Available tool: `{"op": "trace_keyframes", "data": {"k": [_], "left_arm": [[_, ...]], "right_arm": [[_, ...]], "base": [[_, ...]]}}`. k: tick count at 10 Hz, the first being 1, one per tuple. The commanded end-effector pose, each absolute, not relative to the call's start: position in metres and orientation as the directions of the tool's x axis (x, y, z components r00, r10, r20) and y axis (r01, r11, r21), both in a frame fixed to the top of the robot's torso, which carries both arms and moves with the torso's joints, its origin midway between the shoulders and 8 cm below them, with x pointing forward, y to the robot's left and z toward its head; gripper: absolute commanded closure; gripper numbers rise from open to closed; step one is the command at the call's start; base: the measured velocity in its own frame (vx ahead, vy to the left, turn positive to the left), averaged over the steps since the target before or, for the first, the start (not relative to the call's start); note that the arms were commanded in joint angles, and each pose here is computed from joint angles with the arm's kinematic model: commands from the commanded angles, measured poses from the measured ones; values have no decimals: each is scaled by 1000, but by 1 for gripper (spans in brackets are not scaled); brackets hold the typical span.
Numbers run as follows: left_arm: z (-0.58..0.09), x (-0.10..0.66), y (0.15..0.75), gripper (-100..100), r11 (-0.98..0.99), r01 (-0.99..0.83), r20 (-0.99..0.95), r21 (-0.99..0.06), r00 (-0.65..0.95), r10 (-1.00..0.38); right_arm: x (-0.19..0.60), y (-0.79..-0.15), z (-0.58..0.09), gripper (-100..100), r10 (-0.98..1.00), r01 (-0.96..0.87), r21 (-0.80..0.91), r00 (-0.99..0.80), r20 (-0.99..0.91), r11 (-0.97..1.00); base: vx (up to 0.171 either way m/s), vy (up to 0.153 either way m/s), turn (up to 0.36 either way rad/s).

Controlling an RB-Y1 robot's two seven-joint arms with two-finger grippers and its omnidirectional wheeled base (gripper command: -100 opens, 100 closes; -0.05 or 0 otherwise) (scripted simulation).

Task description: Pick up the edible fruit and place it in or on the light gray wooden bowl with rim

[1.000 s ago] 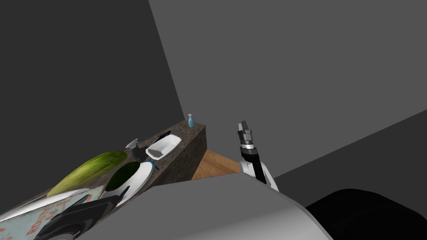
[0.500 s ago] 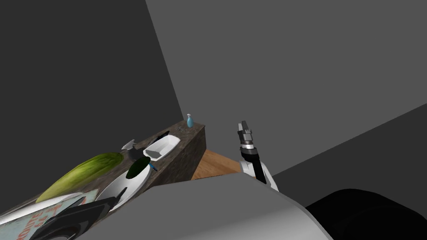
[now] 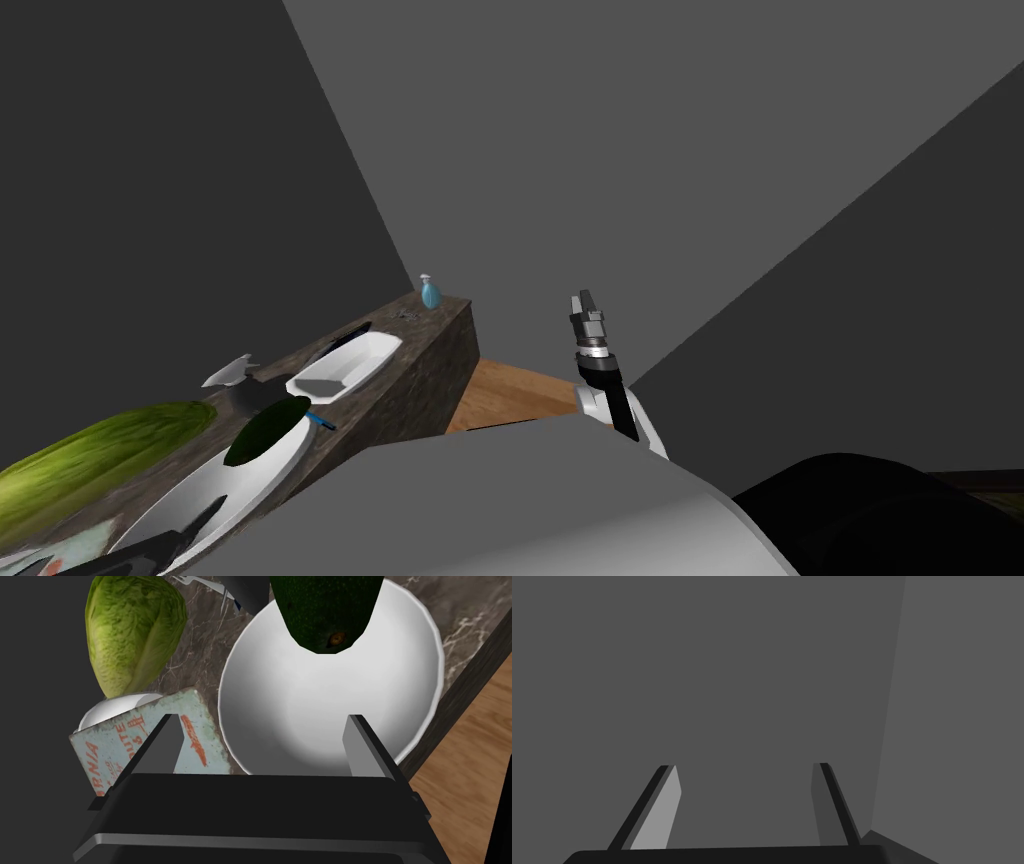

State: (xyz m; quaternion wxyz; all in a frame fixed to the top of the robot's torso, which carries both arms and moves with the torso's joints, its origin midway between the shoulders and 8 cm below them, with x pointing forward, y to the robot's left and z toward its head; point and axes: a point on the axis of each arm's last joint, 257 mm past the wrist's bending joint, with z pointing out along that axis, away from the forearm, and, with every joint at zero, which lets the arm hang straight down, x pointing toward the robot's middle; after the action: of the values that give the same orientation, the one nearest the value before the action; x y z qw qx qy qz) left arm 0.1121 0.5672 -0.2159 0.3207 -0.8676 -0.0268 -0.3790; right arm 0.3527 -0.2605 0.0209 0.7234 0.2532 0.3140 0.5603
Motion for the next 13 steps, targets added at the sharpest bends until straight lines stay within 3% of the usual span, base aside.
{"op": "trace_keyframes", "data": {"k": [1,8,9,13], "left_arm": [[-207,101,586,-100,-781,319,674,-537,719,-171],[-178,70,637,-100,-739,403,685,-539,721,-107],[-178,70,639,0,-739,408,687,-536,720,-101],[-178,70,638,0,-739,408,687,-536,720,-101]], "right_arm": [[353,-260,21,0,970,-652,718,175,-171,244],[353,-260,21,0,970,-652,718,175,-171,244],[353,-261,21,0,970,-652,718,175,-171,244],[353,-261,21,0,970,-652,718,175,-171,244]], "base": [[-43,-66,-204],[-32,-69,-176],[-3,-7,13],[0,0,0]]}}
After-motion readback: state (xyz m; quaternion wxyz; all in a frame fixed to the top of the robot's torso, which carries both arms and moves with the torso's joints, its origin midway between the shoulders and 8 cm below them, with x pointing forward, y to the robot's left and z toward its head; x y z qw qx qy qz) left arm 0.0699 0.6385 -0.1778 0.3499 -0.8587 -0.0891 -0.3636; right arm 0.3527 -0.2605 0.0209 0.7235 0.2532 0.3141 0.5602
